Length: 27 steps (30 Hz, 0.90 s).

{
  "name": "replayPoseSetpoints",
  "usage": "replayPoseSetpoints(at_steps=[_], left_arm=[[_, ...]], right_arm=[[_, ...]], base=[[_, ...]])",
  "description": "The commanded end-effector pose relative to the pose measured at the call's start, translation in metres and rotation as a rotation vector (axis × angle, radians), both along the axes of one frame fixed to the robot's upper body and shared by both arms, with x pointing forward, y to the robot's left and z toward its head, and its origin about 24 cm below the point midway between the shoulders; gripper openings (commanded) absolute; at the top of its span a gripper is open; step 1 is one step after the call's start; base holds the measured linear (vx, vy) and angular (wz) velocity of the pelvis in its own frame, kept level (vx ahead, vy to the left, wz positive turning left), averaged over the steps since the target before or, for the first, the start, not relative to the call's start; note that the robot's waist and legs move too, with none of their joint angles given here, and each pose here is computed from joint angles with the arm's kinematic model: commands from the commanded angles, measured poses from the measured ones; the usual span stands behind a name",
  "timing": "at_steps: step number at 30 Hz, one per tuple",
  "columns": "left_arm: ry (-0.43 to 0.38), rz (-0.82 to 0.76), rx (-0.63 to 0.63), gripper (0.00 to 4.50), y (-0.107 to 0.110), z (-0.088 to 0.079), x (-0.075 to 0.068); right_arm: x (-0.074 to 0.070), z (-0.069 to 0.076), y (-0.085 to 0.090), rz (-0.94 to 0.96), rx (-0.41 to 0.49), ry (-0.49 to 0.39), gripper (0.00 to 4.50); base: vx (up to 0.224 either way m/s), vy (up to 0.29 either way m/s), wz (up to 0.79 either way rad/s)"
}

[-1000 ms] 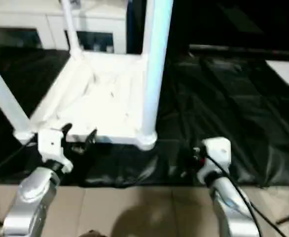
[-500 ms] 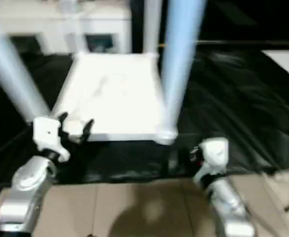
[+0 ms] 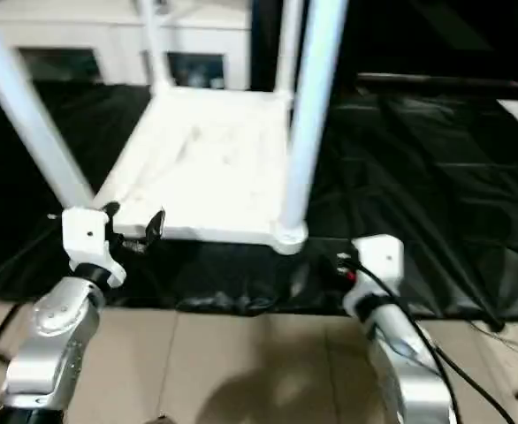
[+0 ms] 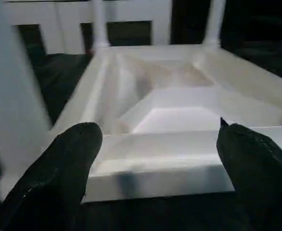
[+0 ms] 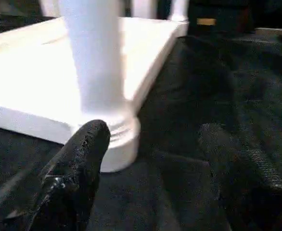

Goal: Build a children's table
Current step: Rotate table base

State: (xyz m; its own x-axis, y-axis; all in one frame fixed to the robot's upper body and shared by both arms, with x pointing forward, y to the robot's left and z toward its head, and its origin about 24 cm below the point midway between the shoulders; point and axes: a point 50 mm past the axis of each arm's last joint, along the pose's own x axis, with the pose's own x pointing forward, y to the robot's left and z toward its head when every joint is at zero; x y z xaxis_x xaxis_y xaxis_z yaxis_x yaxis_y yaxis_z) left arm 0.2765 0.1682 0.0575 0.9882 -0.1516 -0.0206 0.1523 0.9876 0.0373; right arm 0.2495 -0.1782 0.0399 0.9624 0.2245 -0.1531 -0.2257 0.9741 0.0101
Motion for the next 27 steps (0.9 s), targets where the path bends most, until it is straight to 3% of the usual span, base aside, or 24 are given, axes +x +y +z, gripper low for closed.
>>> replayPoseSetpoints(at_steps=[1, 16, 23, 27], left_arm=[[-0.007, -0.024, 0.016, 4.43, 0.000, 0.004, 0.004], [-0.050, -0.130, 0.004, 4.43, -0.008, 0.010, -0.004], [-0.060, -0.138, -0.007, 4.43, -0.010, 0.010, -0.002], [-0.062, -0.142, -0.009, 4.43, -0.011, 0.010, -0.002]], right_arm=[[0.002, -0.004, 0.006, 0.021, -0.015, 0.022, 3.40], [-0.013, -0.014, 0.019, 0.060, 0.037, 0.066, 3.40], [-0.001, -0.008, 0.016, 0.075, 0.005, 0.030, 3.40], [0.005, -0.004, 0.015, 0.080, 0.000, 0.011, 3.40]], base=[[0.000, 0.000, 0.00], [-0.001, 0.000, -0.02], [0.014, -0.017, -0.67], [0.103, -0.067, -0.13]])
